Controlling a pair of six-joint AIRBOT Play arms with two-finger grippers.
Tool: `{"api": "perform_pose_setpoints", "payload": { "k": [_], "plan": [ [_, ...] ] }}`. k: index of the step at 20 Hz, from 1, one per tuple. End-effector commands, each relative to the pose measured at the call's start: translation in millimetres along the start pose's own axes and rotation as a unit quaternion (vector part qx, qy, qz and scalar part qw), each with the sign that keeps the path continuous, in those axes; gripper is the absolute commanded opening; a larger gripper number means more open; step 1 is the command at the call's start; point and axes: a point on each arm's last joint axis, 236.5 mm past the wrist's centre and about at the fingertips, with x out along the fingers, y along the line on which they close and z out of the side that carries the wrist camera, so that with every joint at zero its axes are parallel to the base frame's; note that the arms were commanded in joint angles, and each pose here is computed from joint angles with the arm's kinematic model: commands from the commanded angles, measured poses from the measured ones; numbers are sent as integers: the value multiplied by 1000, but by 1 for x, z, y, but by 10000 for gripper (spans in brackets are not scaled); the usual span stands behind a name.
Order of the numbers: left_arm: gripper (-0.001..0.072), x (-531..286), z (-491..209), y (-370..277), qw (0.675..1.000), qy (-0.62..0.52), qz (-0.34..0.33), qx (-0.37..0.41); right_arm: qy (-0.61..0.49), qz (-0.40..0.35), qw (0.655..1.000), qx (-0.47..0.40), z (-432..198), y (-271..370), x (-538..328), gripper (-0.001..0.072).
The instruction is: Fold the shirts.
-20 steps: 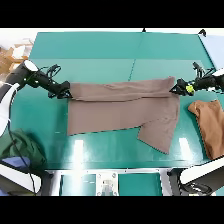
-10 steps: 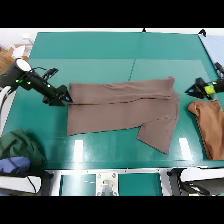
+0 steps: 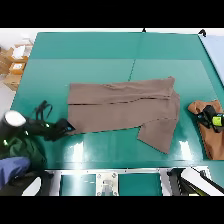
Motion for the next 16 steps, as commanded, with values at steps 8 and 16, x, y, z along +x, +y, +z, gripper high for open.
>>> {"api": "perform_pose_setpoints", "payload": {
  "k": [8, 16],
  "plan": [
    [398, 29, 51, 1, 964, -240, -61, -100, -12, 18, 999, 39, -15, -4, 12, 217],
    [30, 49, 45, -1, 976, -195, -41, -85, 21, 29, 998, 42, -30, 1, 12, 372]
  ]
}}
